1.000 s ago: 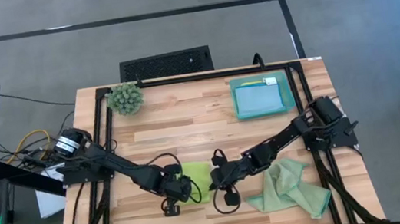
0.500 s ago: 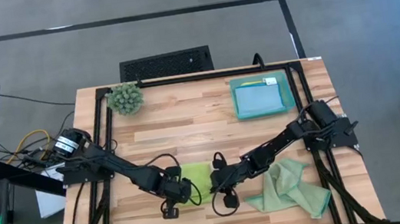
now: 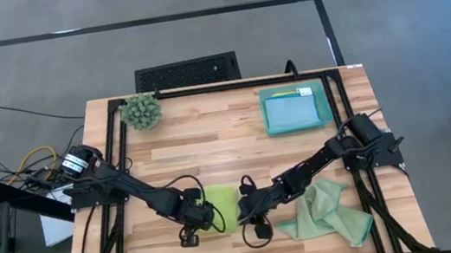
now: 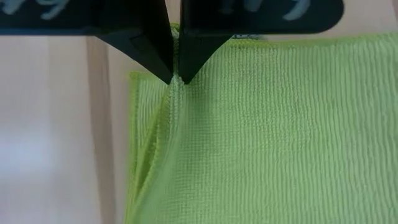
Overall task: Fold microfiber towels
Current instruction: Fold the green microfiber cloth
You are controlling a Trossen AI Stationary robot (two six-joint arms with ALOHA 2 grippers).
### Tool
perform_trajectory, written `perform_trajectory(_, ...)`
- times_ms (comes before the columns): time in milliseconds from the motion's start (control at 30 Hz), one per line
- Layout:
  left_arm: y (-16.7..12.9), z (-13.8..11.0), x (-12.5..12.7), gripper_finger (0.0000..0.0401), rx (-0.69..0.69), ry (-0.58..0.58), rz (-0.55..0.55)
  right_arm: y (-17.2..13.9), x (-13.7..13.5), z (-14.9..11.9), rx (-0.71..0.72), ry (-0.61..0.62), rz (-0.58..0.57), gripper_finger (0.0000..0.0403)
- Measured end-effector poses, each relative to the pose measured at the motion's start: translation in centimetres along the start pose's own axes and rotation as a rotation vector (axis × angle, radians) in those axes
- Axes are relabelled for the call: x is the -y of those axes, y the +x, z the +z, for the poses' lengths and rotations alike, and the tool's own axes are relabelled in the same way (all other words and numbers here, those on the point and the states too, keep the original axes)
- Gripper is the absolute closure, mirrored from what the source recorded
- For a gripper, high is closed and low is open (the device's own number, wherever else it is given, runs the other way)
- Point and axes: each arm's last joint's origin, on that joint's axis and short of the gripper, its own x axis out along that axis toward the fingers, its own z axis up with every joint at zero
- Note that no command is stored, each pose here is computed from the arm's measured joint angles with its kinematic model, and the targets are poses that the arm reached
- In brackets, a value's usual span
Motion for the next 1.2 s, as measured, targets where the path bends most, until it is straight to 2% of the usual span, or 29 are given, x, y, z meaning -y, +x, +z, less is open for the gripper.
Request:
perform_trajectory(233,0.0,-0.3,-0.2,0.0401,-0.028,-0.019,0.025,-3.2,0.6,2.2,-0.016,-0.056,-0.029,0.0221)
perform_trajectory(400,0.0,-0.3,-0.2,0.0401,-0.025,-0.020,0.029,-5.0,1.9,4.0,0.048,-0.096,-0.059,0.0186)
perform_trajectory(567,0.0,-0.3,-0.2,0.0391,-0.029,-0.028,0.033,-5.2,4.0,4.9,0.111,-0.083,-0.089,0.0183)
perform_trajectory(767,-0.1,-0.6,-0.3,0.0329,-0.071,-0.030,0.030,-4.3,5.4,5.2,0.178,-0.065,-0.077,0.0189)
perform_trajectory(867,-0.9,-0.2,-0.1,0.0292,-0.095,-0.034,0.035,-3.7,5.5,4.1,0.121,-0.059,-0.082,0.0193)
perform_trajectory(1000,-2.3,0.4,0.3,0.0256,-0.138,-0.032,0.052,-2.1,5.7,3.1,0.120,-0.069,-0.076,0.0200)
perform_trajectory(1133,-3.2,0.5,0.8,0.0240,-0.160,-0.024,0.089,-0.6,6.3,2.2,0.116,-0.075,-0.081,0.0210)
perform_trajectory(1200,-3.0,0.5,1.3,0.0239,-0.093,0.002,0.142,-0.1,6.7,1.7,0.107,-0.083,-0.087,0.0216)
